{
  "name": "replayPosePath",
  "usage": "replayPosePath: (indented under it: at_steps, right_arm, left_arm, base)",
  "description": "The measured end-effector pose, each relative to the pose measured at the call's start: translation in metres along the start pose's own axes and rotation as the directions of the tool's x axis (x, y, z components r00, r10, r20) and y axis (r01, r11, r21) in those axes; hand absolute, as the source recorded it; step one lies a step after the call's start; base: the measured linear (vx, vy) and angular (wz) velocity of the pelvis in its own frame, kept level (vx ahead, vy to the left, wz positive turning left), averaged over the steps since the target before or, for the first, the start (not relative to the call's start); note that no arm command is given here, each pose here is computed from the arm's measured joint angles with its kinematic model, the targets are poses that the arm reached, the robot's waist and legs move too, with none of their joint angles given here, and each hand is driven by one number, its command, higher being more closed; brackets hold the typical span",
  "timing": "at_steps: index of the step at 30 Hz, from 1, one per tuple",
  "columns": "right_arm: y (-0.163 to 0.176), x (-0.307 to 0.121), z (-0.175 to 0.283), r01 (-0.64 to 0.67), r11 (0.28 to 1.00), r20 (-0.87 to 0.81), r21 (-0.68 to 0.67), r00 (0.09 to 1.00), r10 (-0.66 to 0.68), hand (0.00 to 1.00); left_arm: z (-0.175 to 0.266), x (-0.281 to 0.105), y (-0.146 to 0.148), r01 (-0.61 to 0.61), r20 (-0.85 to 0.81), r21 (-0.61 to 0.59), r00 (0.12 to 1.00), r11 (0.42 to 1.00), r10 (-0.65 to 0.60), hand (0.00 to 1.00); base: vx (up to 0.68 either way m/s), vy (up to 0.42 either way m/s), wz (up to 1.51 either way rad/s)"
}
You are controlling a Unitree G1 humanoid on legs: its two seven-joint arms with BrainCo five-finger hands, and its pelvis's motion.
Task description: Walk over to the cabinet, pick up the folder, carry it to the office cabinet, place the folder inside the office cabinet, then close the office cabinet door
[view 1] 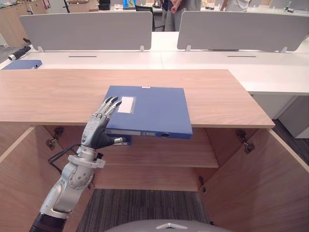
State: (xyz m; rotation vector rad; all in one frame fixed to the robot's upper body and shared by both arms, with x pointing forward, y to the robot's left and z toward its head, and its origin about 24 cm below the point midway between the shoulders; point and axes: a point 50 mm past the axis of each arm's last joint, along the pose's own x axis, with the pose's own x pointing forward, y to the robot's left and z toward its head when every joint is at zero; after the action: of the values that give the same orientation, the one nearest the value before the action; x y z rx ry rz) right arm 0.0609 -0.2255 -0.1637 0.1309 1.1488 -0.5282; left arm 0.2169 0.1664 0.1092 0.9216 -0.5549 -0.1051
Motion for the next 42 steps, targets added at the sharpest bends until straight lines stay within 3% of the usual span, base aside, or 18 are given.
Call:
replayPosePath:
  at_steps: [15,24,35,36,42]
  right_arm:
    - [0.000,0.000,0.000,0.000,1.000,-0.004,-0.001,1.000,0.000,0.00]
    - [0.000,0.000,0.000,0.000,1.000,-0.004,0.000,1.000,0.000,0.00]
    - [0.000,0.000,-0.001,0.000,1.000,-0.005,0.000,1.000,0.000,0.00]
    - [0.000,0.000,-0.001,0.000,1.000,-0.006,0.000,1.000,0.000,0.00]
    - [0.000,0.000,-0.001,0.000,1.000,-0.006,0.001,1.000,0.000,0.00]
  left_arm:
    - [0.003,0.001,-0.006,0.075,0.033,0.009,0.997,0.997,-0.075,0.00]
    - [-0.007,-0.004,-0.016,0.119,-0.009,0.143,0.993,0.983,-0.119,0.00]
    - [-0.009,-0.003,-0.025,0.048,-0.067,0.171,0.997,0.984,-0.037,0.00]
    - [-0.010,-0.003,-0.025,0.036,-0.079,0.172,0.997,0.984,-0.022,1.00]
    - [-0.015,-0.002,-0.024,-0.040,-0.127,0.198,0.990,0.979,0.066,1.00]
  base:
    - [0.00,0.000,0.00]
    - [0.00,0.000,0.00]
    - [0.00,0.000,0.00]
    - [0.00,0.000,0.00]
    - [0.00,0.000,0.00]
